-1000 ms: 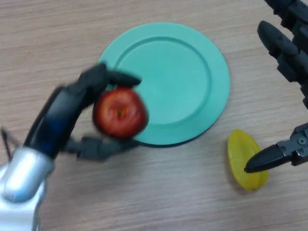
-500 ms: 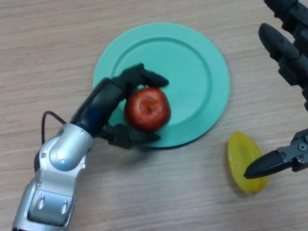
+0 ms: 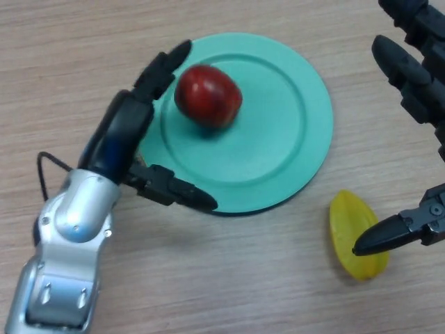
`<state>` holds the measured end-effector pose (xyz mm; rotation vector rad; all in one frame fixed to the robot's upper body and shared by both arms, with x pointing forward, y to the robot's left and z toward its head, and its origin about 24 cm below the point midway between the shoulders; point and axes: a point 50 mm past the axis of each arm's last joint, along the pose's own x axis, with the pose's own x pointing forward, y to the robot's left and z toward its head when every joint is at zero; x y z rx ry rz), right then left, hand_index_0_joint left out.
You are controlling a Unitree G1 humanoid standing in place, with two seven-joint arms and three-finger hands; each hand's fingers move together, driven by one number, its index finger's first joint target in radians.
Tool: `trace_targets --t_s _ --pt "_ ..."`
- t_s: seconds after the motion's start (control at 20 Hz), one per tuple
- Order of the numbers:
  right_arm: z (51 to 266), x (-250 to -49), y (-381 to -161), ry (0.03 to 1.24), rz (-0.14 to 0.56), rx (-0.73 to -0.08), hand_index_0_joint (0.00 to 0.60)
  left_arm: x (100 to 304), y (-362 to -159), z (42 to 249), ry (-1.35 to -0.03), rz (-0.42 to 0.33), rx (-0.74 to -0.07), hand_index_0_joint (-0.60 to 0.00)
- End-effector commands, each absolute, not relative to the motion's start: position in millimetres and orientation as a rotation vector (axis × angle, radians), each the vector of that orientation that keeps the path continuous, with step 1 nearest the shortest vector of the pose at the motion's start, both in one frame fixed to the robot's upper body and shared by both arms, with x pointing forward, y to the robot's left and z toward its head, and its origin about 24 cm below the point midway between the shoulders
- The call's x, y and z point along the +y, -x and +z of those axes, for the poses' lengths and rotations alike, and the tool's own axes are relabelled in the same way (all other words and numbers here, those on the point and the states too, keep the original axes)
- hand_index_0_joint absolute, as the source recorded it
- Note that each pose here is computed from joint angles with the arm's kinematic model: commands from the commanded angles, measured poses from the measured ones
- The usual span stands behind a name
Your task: Pick up the red apple and place it on the plate
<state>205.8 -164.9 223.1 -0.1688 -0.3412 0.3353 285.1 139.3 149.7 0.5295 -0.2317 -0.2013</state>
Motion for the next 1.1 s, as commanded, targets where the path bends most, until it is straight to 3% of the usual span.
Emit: trace_targets --t_s 0.05,0.3,0.45,0.55,0.65,0.85,0.95,1.1 --pt "246.9 -169.6 -195.7 0.188 0.342 -0.509 0.0 148.3 -266.8 182.6 -0.575 -0.172 -0.384 0.0" --pt "245.9 -171.4 -199.2 0.165 0.355 -0.501 0.0 157.0 -219.3 203.4 -0.491 -0.173 -0.517 0.0" --pt "244.8 -167.6 -196.6 0.202 0.379 -0.51 0.0 164.9 -193.7 212.5 -0.355 -0.202 -0.606 0.0" --pt "244.3 -165.6 -193.2 0.198 0.391 -0.532 0.0 170.0 -183.2 216.8 -0.319 -0.217 -0.617 0.0" --pt "243.3 -166.2 -194.4 0.199 0.392 -0.536 0.0 177.7 -185.7 217.7 -0.394 -0.213 -0.606 0.0" --pt "240.8 -163.1 -196.0 0.213 0.42 -0.502 0.0 193.5 -188.9 222.0 -0.432 -0.164 -0.582 0.0" --pt "241.4 -164.2 -195.6 0.203 0.417 -0.504 0.0 192.5 -184.4 225.1 -0.367 -0.167 -0.586 0.0" --pt "240.9 -168.2 -195.2 0.161 0.394 -0.506 0.0 187.9 -180.7 222.7 -0.357 -0.211 -0.524 0.0"
